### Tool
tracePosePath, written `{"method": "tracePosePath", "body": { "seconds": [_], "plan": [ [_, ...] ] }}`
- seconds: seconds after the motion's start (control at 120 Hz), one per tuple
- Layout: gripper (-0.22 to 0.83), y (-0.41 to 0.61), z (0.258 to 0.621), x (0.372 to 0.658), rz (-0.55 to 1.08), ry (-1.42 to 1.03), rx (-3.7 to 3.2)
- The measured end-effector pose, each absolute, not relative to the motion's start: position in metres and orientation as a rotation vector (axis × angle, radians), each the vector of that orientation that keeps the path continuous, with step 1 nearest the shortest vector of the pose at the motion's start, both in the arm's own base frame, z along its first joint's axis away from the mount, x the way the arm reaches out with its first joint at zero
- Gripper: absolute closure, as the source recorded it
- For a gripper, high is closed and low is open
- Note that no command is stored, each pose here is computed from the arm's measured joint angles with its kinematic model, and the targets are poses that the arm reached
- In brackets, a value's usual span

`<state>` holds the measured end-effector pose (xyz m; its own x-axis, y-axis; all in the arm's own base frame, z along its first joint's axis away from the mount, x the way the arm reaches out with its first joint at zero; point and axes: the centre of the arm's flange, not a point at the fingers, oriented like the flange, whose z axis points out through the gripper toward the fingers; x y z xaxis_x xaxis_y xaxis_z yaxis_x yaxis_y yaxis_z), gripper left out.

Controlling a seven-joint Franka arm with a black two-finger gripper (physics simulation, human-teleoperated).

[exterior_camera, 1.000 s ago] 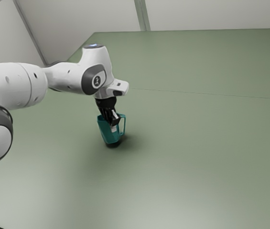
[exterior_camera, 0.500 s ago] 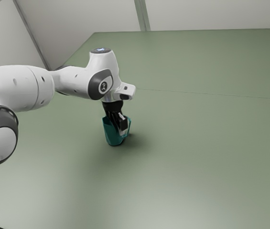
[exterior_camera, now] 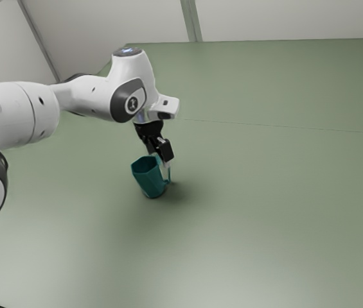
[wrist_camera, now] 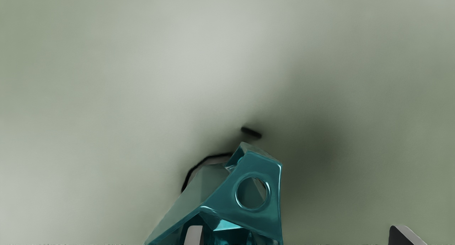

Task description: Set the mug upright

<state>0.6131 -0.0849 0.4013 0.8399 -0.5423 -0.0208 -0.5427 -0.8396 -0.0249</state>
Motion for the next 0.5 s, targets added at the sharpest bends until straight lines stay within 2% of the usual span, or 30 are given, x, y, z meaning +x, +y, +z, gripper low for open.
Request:
{"method": "tracePosePath", "body": {
  "seconds": [0.175,0.4,0.5],
  "plan": [
    [0.02,-0.080,0.453,0.601,-0.056,0.850,-2.976],
    [0.01,-0.051,0.544,0.584,-0.149,0.746,-2.956],
    [0.00,-0.041,0.573,0.577,-0.157,0.702,-2.952]
  ]
}}
